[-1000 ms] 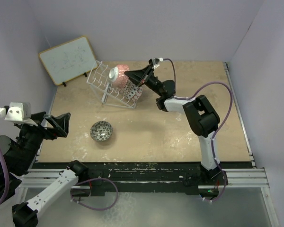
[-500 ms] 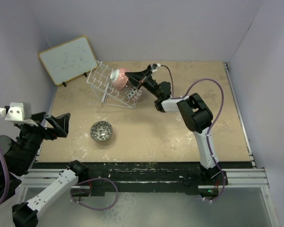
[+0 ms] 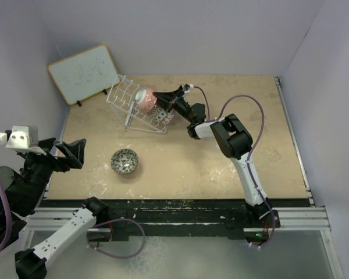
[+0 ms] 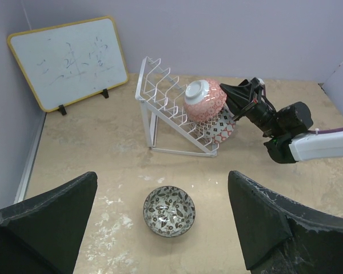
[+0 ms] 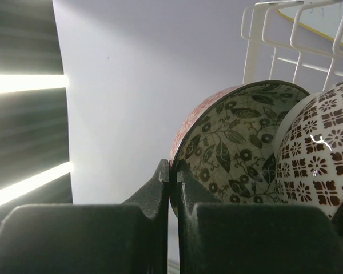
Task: Load the bowls into the dish rack
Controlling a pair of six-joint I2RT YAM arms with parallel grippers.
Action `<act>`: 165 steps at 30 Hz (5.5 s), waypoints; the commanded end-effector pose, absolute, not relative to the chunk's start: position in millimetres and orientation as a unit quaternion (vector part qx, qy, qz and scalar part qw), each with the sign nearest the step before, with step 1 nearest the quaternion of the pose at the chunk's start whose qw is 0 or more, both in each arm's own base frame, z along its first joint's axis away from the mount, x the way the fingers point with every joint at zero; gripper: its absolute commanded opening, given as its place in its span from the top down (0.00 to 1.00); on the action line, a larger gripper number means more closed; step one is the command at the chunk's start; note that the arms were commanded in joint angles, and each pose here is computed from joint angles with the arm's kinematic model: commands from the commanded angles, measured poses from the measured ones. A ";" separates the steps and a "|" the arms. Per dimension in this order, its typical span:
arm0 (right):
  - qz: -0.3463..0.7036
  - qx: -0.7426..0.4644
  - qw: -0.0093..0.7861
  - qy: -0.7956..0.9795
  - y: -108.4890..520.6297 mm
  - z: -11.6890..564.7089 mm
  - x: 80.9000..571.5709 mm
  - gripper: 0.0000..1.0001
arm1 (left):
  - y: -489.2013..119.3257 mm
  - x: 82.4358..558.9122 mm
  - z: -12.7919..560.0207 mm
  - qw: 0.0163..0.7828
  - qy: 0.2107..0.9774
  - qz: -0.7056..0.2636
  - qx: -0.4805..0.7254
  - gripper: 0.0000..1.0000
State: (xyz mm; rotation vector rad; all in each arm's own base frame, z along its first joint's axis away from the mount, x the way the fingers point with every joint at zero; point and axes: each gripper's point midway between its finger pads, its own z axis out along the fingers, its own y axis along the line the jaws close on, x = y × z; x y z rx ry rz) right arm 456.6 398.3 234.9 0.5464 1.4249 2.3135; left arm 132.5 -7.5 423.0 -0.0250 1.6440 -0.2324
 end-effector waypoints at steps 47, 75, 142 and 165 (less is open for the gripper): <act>0.884 0.117 0.201 0.406 370.7 267.5 416.0 0.72 | -8.0 134.1 423.6 0.675 0.730 -0.104 -0.015 0.01; 0.841 0.165 0.193 0.478 367.5 244.7 407.8 0.56 | -7.3 128.9 427.8 0.679 0.724 -0.117 -0.022 0.01; 0.237 -0.303 0.298 0.874 541.7 135.8 206.0 0.33 | 16.4 111.7 452.1 0.710 0.694 -0.105 -0.049 0.01; 0.176 -0.385 0.301 0.855 557.7 76.0 195.9 0.55 | 16.0 116.7 441.6 0.704 0.703 -0.094 -0.049 0.01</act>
